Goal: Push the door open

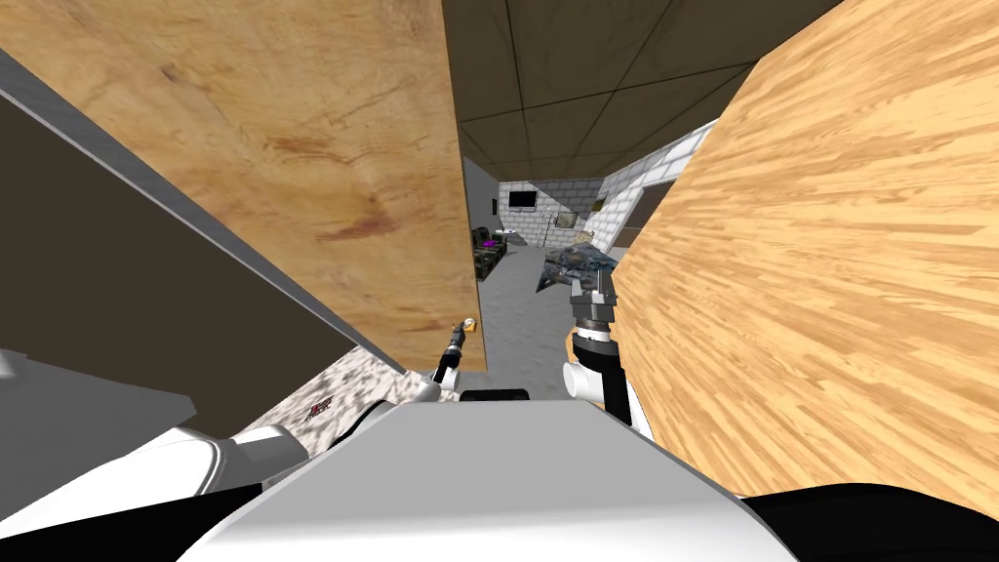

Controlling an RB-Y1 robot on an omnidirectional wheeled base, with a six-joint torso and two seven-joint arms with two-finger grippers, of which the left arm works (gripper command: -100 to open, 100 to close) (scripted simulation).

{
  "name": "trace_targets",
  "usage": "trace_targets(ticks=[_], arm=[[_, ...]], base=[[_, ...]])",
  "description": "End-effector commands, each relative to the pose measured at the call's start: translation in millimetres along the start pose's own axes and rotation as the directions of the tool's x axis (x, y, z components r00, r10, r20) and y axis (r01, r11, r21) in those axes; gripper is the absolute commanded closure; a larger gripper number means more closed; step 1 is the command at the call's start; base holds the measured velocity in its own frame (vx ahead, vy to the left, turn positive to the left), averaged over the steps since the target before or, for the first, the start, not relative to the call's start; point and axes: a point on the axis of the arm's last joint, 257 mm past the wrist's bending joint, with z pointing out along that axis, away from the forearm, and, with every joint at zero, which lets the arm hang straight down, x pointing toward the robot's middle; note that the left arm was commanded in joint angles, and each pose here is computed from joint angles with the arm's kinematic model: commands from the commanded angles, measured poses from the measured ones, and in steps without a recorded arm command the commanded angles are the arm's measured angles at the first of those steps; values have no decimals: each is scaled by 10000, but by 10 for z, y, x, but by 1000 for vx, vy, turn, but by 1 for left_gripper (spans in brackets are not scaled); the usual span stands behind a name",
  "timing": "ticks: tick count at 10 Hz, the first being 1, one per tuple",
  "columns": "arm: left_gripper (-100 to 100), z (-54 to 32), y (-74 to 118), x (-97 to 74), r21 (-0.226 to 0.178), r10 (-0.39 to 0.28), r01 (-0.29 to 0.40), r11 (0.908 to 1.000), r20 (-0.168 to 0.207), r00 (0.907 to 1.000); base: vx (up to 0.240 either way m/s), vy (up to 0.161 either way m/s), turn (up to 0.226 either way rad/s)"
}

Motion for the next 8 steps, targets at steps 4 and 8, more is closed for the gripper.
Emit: trace_targets(ticks=[4,8], arm=[[100,13,-52,-263,89,35,-40,10000,547,9985],[100,-2,-47,-448,75,-30,22,10000,1054,9944]], base=[[78,-71,41],[147,-101,61]])
